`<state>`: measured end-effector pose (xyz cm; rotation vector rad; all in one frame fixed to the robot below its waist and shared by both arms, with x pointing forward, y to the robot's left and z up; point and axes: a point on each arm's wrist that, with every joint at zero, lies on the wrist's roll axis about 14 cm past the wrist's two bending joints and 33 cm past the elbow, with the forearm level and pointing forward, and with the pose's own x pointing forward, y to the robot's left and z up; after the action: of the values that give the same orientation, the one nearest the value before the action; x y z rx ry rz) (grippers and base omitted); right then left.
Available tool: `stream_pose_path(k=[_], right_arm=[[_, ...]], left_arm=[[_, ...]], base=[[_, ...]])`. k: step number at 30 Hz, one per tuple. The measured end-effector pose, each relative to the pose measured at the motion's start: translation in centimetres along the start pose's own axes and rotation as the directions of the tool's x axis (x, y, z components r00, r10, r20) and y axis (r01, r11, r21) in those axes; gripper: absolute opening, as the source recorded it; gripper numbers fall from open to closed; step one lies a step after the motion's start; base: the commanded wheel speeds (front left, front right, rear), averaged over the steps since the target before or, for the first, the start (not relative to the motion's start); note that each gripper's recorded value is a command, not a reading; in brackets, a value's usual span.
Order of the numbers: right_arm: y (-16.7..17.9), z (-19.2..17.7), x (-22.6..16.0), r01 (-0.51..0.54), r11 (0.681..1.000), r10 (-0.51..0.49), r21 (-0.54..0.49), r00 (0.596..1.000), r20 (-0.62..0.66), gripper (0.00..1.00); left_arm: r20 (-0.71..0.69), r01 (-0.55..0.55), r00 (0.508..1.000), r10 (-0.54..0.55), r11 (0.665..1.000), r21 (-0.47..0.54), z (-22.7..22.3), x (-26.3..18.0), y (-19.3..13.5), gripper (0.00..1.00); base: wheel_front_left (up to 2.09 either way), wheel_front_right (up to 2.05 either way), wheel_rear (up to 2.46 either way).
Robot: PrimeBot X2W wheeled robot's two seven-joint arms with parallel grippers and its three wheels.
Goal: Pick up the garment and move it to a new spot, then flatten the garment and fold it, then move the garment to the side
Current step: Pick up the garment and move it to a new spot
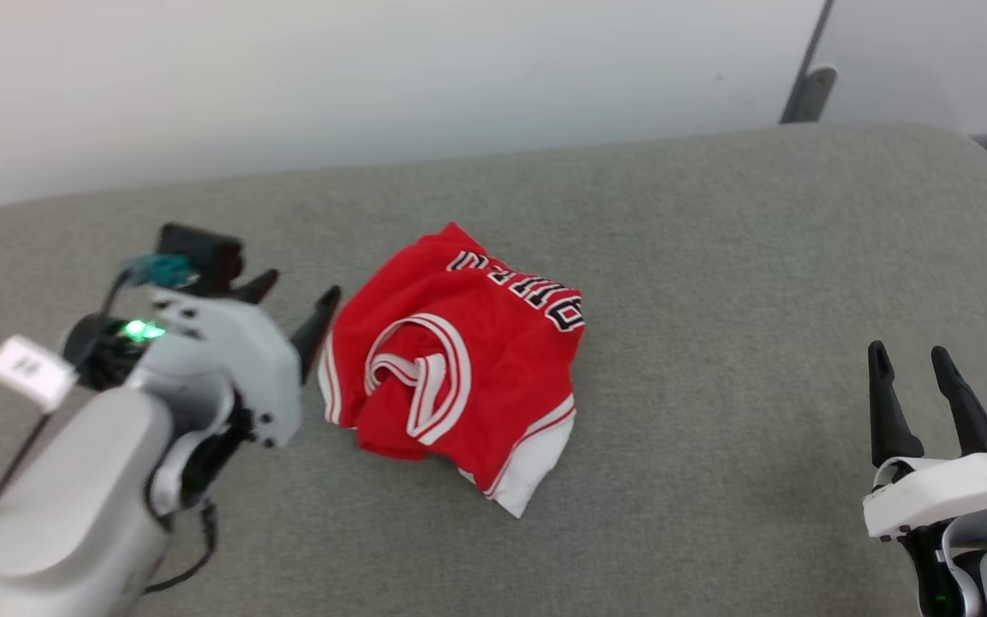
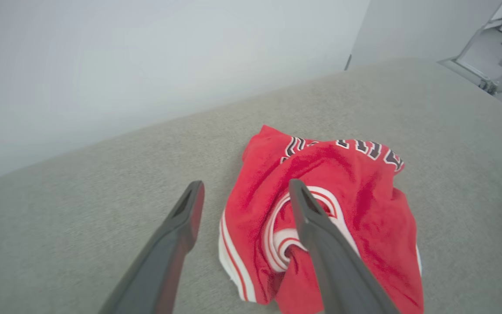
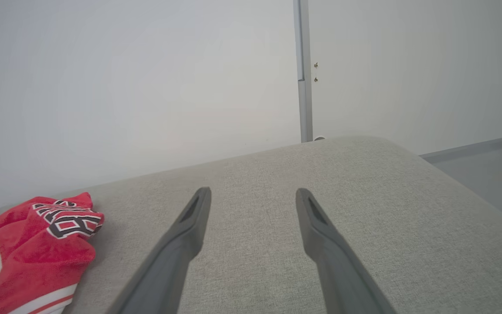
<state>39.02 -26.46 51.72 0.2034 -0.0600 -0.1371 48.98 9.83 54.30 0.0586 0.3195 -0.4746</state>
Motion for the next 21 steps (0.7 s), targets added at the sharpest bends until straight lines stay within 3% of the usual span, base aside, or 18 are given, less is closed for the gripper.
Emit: stream_pose_path(k=[12, 21], right_arm=[[2.3, 0.5, -0.2, -0.074, 0.997, 0.074, 0.000, 0.997, 0.013, 1.00], [3.7, 0.5, -0.1, -0.115, 0.993, 0.115, -0.006, 0.993, 0.015, 1.00]], left_arm=[[0.259, -0.224, 0.940, 0.224, 0.974, -0.033, 0.6, -9.6, 6.8, 1.00], [0.336, -0.347, 0.871, 0.358, 0.933, -0.092, -2.3, -15.6, 9.5, 1.00]], base=[[0.00, 0.00, 0.00], [0.00, 0.00, 0.00]])
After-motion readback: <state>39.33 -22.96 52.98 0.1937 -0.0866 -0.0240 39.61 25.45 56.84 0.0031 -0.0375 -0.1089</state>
